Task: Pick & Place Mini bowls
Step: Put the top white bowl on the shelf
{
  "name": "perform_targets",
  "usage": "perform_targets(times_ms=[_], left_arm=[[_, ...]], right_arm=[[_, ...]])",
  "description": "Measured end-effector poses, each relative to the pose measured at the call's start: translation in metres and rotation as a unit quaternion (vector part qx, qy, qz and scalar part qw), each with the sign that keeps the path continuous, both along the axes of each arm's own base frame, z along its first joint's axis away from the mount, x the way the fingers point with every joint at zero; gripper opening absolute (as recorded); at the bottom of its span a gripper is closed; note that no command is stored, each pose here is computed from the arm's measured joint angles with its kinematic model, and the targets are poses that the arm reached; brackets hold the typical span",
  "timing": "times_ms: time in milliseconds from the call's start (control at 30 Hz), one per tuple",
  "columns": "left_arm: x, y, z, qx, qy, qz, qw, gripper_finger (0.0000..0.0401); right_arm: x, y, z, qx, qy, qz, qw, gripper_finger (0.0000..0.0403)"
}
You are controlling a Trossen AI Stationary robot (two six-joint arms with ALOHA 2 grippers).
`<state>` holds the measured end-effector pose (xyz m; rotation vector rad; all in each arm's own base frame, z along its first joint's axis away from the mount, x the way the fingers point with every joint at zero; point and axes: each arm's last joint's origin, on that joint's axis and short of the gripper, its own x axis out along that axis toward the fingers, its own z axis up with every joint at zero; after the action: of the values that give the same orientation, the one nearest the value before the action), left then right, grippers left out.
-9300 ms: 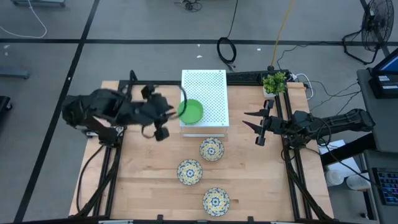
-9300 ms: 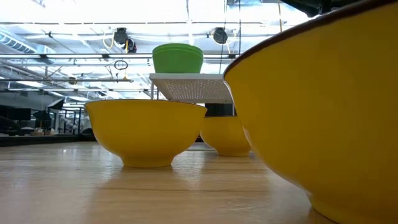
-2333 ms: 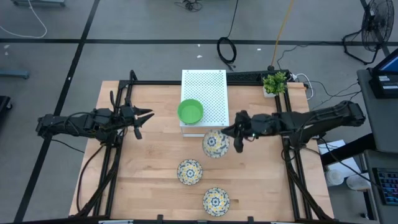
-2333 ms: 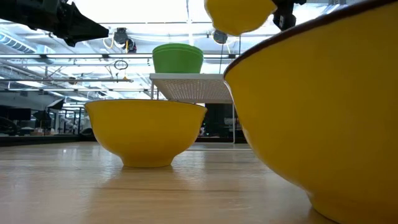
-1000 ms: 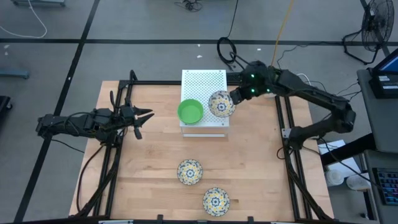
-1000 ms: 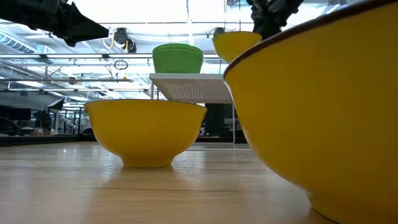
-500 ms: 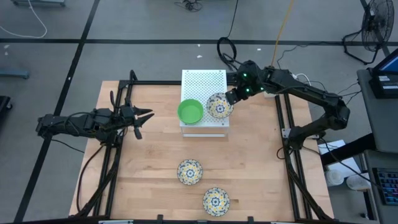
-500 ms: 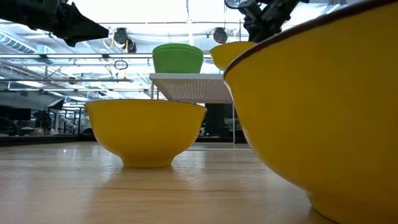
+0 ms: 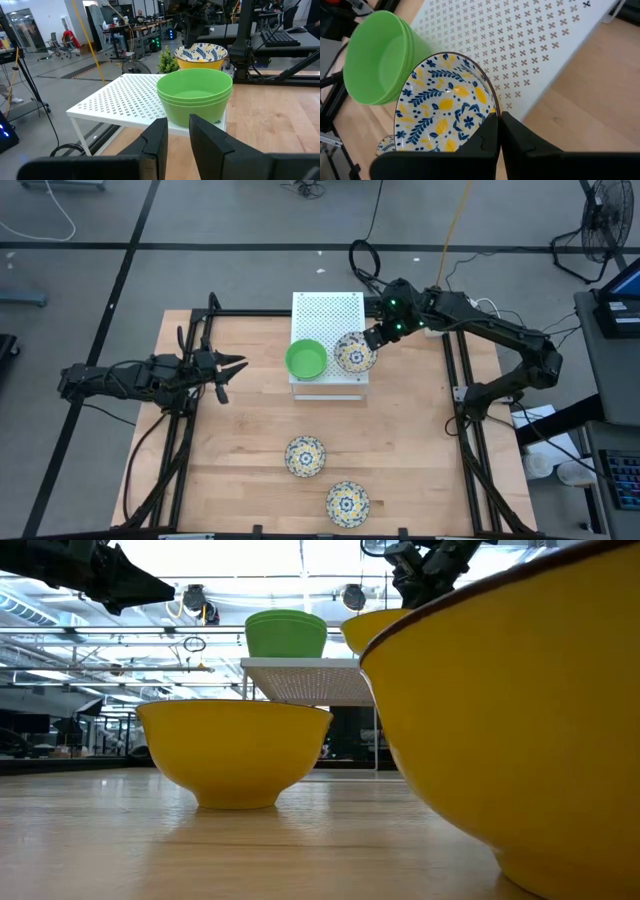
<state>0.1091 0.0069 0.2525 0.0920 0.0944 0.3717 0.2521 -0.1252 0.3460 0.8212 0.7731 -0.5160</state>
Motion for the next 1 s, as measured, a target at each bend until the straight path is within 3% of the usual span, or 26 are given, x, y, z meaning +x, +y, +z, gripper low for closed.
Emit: perform_targets(times_ms=[1000], left_arm=[[-0.0001,0.0000,-0.0006,0.000,0.003,0.000,1.000,0.0085]], right_arm=[[0.0016,0.0060,-0.0013,-0.006,0.013,0.003,1.000,0.0000]])
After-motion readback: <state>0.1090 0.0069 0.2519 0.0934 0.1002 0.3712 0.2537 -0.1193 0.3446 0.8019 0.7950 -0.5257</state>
